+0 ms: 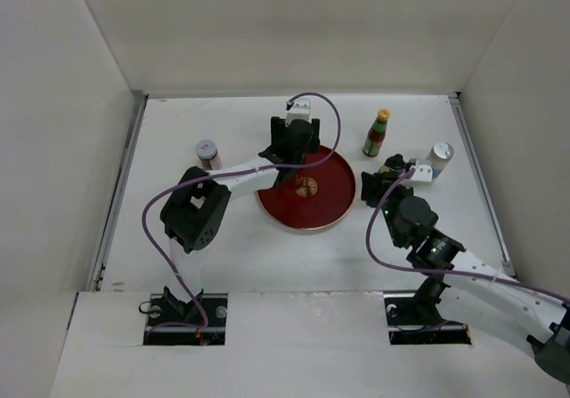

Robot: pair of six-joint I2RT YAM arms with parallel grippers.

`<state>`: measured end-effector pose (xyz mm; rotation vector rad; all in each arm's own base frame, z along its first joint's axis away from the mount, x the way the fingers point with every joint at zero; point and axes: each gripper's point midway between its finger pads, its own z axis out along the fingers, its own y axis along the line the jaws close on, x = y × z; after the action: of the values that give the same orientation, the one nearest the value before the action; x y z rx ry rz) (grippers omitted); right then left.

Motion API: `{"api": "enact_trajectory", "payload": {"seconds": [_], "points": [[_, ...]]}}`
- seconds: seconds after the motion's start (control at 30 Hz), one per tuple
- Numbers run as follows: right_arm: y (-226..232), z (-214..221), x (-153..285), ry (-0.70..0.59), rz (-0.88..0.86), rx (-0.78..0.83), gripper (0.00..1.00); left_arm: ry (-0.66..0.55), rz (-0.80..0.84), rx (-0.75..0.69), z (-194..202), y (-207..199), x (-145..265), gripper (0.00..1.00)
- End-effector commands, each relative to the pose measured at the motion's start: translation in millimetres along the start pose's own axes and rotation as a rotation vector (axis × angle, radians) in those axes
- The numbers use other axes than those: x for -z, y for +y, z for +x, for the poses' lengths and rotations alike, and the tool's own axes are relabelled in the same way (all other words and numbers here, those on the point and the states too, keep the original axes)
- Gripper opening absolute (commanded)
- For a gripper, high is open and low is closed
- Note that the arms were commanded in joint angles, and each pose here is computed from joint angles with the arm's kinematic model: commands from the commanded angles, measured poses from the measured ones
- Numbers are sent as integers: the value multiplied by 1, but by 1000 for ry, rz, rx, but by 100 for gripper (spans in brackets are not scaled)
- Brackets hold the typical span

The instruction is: Organize the condiment bottles

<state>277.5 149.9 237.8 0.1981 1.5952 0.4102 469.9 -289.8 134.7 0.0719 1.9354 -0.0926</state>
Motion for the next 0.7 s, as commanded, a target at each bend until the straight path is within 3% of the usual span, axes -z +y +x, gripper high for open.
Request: {"api": "enact_trajectory", "payload": {"seconds": [0.0,0.1,0.2,0.3,0.5,0.67], "points": [[-13,-29,0,-35,98,-5,42,-191,11,107,-64,-2,13,77],[-27,-32,2,-19,167,26,49,-203,19,116,-67,0,24,86],[-42,-33,6,-10,233,45,78,-244,52,142,-82,-2,47,92],[-58,-31,6,22,294,81,91,-287,94,174,-94,-4,79,93],[-73,-17,-11,128,333,108,93,-337,183,261,-92,-5,140,88],[-71,0,-28,183,310,103,87,-338,228,357,-76,18,176,67]]}}
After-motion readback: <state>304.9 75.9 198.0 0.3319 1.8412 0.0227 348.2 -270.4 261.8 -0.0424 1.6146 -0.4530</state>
